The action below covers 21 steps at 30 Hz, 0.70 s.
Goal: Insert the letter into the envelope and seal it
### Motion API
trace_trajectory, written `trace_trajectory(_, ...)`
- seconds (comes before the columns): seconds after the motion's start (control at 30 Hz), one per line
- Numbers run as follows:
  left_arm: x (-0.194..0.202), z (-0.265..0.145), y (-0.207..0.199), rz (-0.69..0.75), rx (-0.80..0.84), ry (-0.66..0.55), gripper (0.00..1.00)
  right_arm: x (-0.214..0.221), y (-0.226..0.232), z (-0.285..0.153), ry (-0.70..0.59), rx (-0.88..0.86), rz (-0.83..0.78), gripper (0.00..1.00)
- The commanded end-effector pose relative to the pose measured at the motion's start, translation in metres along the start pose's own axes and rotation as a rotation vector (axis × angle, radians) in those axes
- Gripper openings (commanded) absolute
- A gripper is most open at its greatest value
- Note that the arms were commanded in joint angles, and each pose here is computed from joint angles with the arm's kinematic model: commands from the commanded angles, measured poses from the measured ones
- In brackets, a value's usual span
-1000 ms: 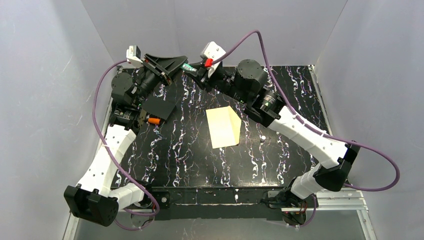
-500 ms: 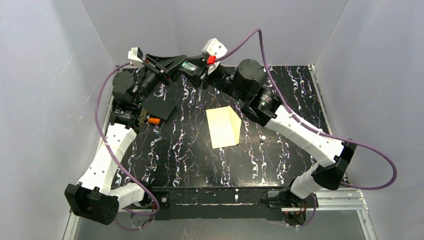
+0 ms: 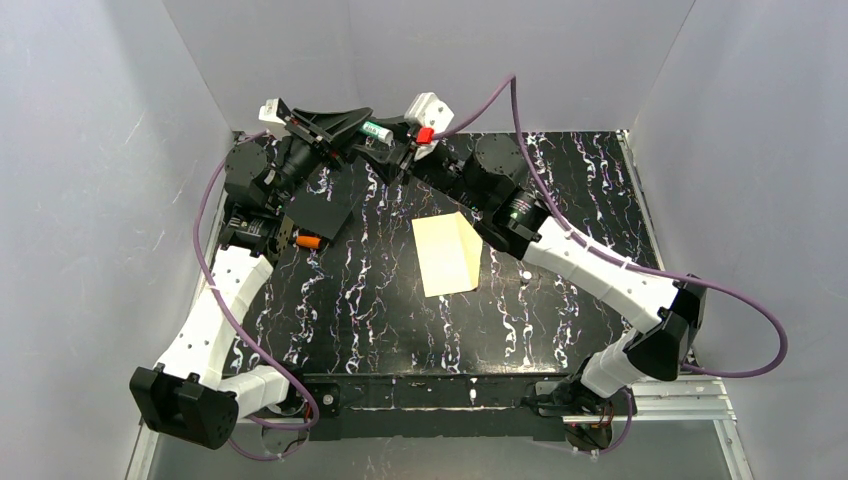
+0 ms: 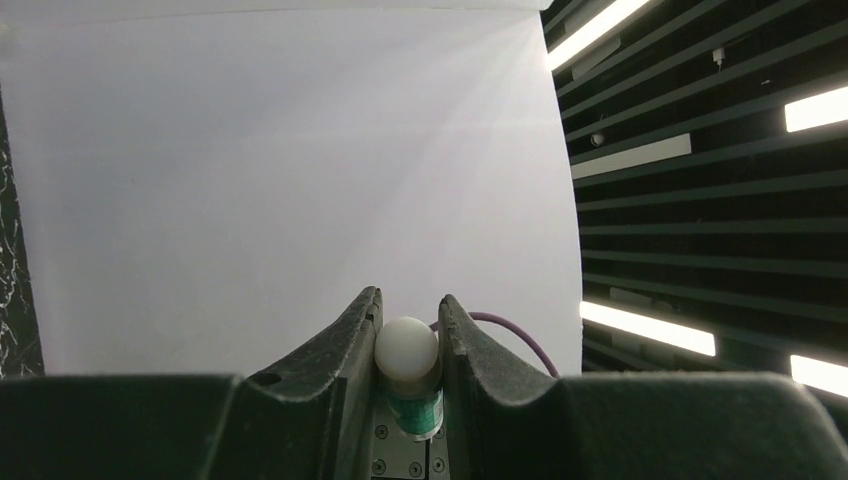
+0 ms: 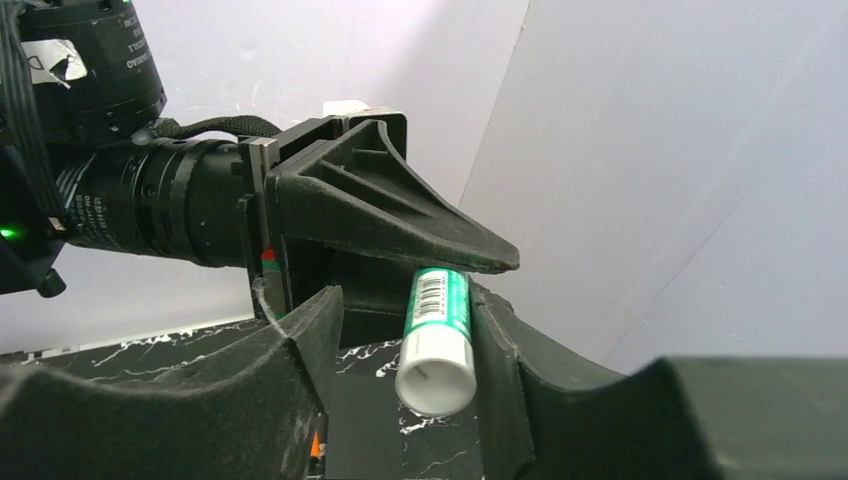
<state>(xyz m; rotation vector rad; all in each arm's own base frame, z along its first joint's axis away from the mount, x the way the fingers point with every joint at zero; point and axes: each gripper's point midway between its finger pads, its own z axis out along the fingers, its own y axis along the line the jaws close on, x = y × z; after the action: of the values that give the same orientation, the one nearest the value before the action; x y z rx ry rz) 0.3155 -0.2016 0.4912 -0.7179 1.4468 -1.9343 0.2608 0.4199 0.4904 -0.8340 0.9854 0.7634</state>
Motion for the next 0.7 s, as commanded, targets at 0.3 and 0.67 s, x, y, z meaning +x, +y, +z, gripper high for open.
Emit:
trace_trajectory(0.3,0.018,-0.005,-0.043,-0.043,0.117,0.081,0.00,-0.048,-0.010,0.000,-0.158,0.011,-0.017,0.34)
trace_trajectory(0.67,0.019,-0.009,-0.042,-0.054,0.121,0.086,0.00,-0.052,-0.011,0.011,-0.173,0.002,-0.025,0.34)
